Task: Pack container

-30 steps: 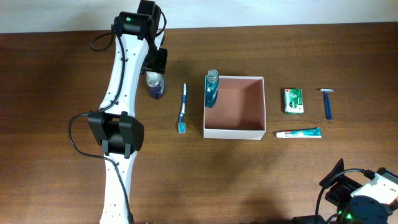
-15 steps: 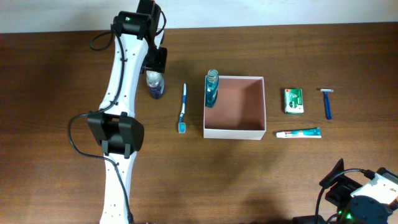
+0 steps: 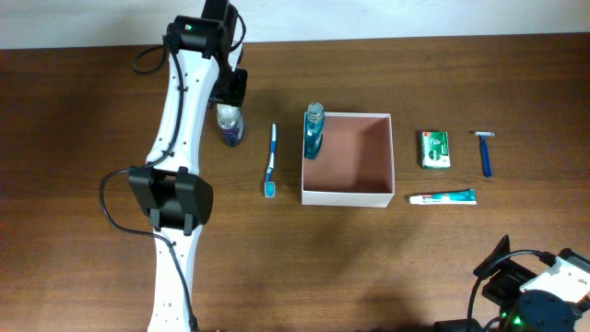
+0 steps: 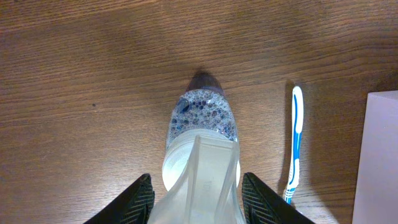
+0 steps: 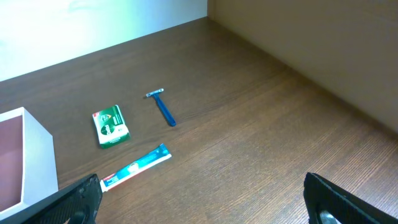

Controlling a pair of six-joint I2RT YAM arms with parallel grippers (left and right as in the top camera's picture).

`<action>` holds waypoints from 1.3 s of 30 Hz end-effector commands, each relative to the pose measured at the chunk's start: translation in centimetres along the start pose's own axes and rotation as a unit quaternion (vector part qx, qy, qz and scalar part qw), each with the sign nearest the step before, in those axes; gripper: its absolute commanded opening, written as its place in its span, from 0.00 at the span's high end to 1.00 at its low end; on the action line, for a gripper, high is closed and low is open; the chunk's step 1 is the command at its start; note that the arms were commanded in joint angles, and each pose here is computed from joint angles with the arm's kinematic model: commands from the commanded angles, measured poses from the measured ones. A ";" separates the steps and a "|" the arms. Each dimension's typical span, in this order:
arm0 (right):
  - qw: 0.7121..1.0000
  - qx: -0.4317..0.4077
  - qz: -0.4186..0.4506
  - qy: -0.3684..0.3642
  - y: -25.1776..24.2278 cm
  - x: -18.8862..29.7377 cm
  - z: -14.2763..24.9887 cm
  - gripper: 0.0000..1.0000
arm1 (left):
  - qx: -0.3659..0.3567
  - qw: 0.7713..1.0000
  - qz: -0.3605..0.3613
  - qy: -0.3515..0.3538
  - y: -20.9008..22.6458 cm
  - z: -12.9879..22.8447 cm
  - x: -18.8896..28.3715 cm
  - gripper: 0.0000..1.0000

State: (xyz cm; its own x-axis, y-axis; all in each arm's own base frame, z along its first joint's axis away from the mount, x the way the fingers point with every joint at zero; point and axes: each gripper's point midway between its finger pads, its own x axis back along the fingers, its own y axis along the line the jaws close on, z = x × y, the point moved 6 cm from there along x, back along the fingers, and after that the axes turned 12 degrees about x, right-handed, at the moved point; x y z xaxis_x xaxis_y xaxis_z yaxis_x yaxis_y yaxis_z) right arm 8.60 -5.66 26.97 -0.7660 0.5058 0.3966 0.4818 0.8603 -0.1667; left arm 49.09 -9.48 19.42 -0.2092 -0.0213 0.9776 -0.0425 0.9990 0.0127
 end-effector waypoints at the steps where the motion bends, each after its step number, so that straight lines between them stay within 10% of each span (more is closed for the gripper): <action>1: 1.000 -0.007 -0.004 -0.010 -0.1 0.4 -0.3 0.01 | 0.008 0.999 0.003 -0.039 0.7 -0.5 3.1 0.56; 39: 1.000 -0.007 -0.004 -0.010 -0.1 0.4 -0.3 0.01 | 0.011 0.997 0.010 -0.070 0.7 -0.9 5.0 0.67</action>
State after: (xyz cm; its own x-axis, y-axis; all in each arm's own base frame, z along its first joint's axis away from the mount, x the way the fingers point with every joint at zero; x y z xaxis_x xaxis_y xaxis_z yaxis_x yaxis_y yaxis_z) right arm 8.60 -5.66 26.97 -0.7660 0.5058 0.3966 0.4818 0.8603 -0.1667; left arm 49.47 -9.56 19.62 -0.2329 -0.0164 0.9724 -0.0424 0.9991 0.0067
